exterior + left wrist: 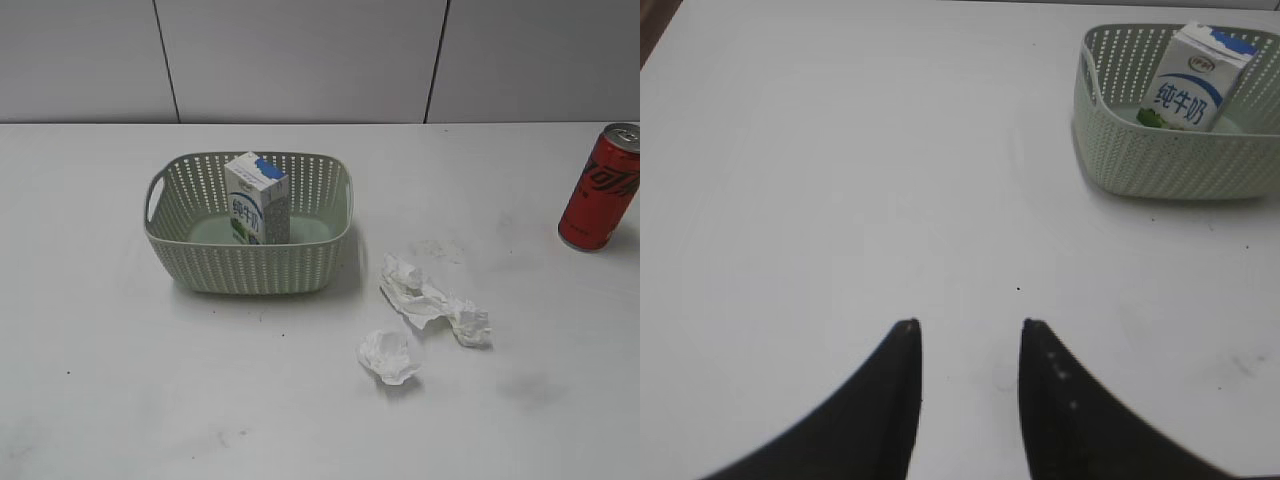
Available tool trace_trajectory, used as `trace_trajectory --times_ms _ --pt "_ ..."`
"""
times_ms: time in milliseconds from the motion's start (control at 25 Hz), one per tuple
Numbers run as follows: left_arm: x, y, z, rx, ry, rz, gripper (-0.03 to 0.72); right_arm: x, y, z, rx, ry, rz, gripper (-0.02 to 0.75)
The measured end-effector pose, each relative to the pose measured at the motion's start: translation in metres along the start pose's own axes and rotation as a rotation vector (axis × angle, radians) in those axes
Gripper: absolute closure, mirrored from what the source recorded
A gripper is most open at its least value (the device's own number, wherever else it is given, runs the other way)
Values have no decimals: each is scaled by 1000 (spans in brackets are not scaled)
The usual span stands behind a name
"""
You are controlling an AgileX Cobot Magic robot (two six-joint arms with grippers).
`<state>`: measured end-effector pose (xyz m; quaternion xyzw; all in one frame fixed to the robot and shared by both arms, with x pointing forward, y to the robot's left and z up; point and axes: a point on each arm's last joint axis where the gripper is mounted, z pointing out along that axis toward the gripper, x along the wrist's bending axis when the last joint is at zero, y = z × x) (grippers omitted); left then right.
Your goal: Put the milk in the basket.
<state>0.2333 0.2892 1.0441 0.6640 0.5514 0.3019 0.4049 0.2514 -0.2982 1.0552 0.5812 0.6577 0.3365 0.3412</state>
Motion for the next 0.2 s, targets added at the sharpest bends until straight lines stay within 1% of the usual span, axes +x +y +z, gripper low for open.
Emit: trace_trajectory --times_ms 200 --pt "0 0 0 0 0 0 450 0 -6 -10 -75 -5 0 146"
